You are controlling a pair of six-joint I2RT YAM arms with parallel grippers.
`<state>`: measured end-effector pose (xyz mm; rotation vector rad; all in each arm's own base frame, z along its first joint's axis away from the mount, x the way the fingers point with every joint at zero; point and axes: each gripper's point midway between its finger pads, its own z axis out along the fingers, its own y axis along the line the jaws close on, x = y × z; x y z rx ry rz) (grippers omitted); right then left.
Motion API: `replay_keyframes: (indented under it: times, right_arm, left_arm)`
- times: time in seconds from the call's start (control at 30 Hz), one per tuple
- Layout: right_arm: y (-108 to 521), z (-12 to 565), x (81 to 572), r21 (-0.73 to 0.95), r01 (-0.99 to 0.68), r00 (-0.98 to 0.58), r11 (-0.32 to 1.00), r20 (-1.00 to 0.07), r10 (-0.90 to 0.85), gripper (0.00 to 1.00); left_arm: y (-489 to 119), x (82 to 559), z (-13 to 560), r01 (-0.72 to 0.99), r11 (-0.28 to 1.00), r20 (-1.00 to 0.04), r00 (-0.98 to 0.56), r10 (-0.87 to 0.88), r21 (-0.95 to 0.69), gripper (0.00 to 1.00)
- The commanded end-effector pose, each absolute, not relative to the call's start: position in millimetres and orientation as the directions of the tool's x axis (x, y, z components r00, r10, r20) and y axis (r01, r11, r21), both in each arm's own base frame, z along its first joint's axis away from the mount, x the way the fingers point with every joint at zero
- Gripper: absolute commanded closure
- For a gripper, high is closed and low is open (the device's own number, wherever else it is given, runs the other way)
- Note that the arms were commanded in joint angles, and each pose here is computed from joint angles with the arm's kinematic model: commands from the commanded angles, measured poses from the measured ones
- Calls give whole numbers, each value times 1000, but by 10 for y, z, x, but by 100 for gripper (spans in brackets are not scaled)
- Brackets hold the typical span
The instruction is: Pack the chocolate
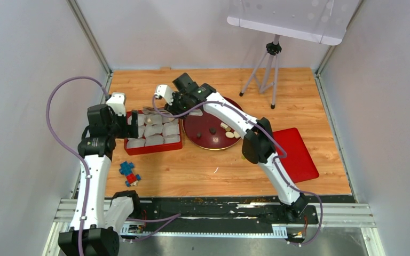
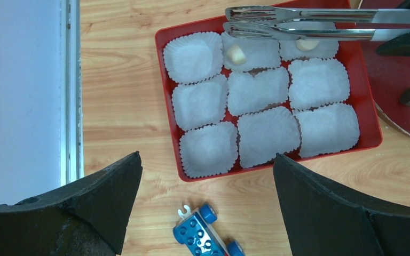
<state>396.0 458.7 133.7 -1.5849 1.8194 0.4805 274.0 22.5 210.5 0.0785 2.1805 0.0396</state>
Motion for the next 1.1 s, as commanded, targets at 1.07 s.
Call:
replay_keyframes:
  times: [1.07]
  right_arm:
    - [2064, 1572, 3125, -149, -926, -242, 346, -470, -849, 70]
  left_arm:
    - [113, 3153, 2151, 69, 997, -871, -492, -2, -41, 0]
